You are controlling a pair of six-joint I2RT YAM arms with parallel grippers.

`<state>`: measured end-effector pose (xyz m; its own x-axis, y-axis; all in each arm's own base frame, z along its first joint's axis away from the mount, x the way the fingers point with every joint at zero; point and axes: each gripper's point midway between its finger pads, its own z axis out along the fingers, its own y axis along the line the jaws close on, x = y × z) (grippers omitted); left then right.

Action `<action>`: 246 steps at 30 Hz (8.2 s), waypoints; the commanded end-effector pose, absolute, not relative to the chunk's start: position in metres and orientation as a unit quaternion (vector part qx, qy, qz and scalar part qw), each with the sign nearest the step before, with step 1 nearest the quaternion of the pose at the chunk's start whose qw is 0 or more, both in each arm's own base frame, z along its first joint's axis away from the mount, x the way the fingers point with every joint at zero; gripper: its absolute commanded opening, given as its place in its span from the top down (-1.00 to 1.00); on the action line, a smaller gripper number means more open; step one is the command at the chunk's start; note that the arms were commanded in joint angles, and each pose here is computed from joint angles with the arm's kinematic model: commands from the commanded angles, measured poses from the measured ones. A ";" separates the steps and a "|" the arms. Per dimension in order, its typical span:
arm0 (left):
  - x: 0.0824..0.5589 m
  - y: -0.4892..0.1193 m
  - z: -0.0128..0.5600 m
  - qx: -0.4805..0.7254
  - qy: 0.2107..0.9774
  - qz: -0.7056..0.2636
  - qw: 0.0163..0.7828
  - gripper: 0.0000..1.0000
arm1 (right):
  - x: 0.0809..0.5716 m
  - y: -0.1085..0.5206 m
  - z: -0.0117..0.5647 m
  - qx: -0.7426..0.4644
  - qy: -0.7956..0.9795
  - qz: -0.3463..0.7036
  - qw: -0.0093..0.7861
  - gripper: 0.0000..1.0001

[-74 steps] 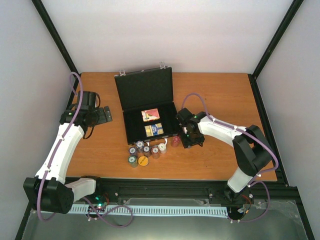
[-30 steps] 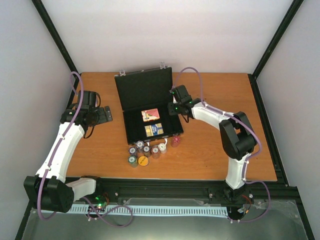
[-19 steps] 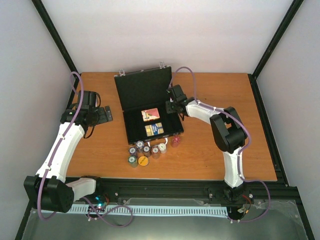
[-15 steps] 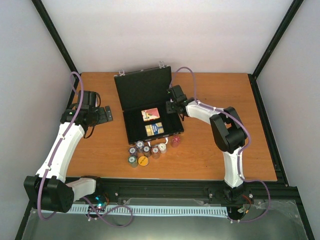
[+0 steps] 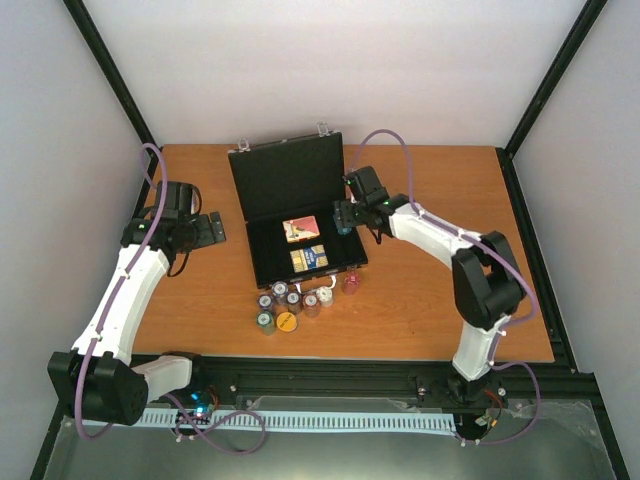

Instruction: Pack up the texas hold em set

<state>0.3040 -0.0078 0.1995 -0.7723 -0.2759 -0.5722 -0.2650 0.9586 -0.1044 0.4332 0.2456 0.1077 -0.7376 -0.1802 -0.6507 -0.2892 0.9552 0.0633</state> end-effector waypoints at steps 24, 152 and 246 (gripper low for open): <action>0.305 -0.006 0.203 -0.142 0.939 -0.005 0.314 -0.99 | 0.255 0.243 0.044 -0.244 0.962 0.046 0.117 -0.62; 0.291 -0.006 0.189 -0.134 0.944 -0.002 0.302 -1.00 | 0.190 0.342 0.114 -0.517 0.832 0.145 0.136 -0.41; 0.300 -0.001 0.164 -0.143 0.951 0.020 0.274 -0.99 | 0.485 0.293 0.103 -0.213 0.883 0.084 0.409 0.74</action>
<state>0.2934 -0.0023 0.1600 -0.8203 -0.2649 -0.5069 -0.2812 0.9585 -0.0458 0.4792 0.2887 0.1046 -0.5701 -0.3662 -0.7354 -0.4586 0.8846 -0.0849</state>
